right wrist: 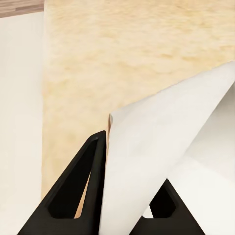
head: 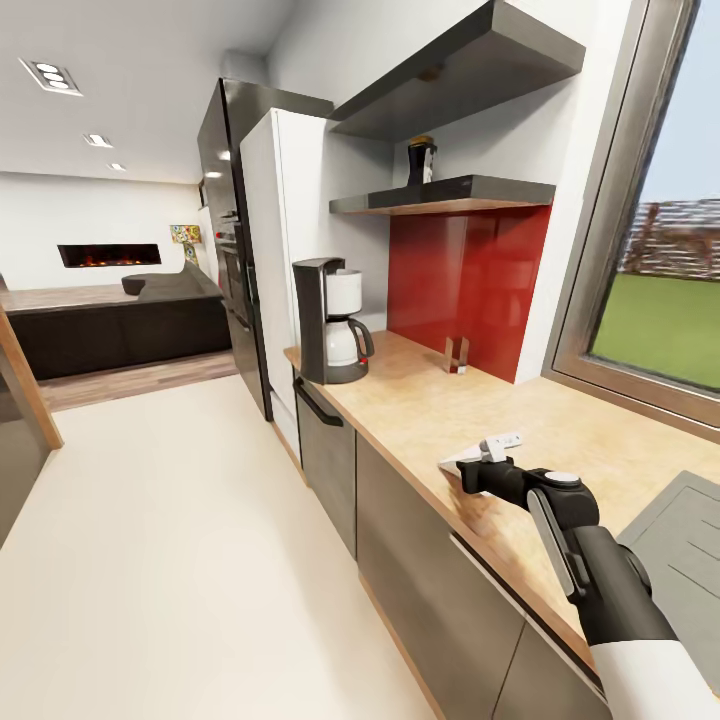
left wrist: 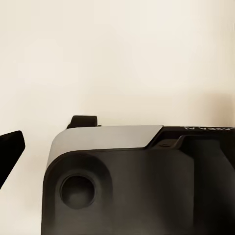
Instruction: Set up a coffee station on the kitchen countertop: keep the coffee maker on the countertop, move the bottle of coffee from the kitchen shelf to the counter next to the coffee maker, place a paper coffee filter on top of the coffee maker, put the saucer next to the coffee maker with the coffee cup on the saucer, and place the electric kettle next to the coffee maker.
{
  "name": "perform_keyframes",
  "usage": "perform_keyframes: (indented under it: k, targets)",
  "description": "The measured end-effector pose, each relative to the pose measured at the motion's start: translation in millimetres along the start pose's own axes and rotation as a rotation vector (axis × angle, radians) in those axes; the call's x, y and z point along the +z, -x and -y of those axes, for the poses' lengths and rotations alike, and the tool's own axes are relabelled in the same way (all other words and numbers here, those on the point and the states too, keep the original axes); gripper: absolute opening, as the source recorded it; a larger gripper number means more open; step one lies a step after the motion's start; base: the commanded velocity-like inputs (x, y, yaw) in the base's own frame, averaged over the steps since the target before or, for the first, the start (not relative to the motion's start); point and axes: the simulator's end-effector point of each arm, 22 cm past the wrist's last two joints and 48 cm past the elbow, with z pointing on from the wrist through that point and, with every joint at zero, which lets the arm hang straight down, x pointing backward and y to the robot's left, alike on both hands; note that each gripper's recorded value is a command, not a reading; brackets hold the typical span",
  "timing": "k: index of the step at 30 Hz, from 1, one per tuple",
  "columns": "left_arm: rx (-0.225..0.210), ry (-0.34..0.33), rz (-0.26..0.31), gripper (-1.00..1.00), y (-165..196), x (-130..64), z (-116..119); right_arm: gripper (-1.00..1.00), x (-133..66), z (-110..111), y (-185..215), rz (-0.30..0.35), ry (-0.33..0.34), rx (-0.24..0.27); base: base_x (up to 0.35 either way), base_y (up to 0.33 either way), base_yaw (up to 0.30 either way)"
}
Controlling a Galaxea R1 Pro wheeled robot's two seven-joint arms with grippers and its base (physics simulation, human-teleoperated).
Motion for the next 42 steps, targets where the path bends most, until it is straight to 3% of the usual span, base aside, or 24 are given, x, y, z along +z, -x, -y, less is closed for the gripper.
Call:
perform_keyframes:
  k: [24, 29, 42]
  targets:
    - [0.0, 0.0, 0.0, 1.0, 3.2, -9.3, 0.4, -1.0, -4.8, 0.3, 10.9, 0.004, -0.007, -0.006, 0.0, 0.0, 0.0]
    - [0.0, 0.0, 0.0, 1.0, 3.9, -10.9, 0.6, -1.0, -6.1, 12.6, 13.3, 0.006, -0.065, -0.003, 0.0, 0.0, 0.0]
    - [0.0, 0.0, 0.0, 1.0, 3.9, -10.9, 0.6, -1.0, -5.6, 18.0, 15.0, 0.012, -0.112, 0.005, 0.0, 0.0, 0.0]
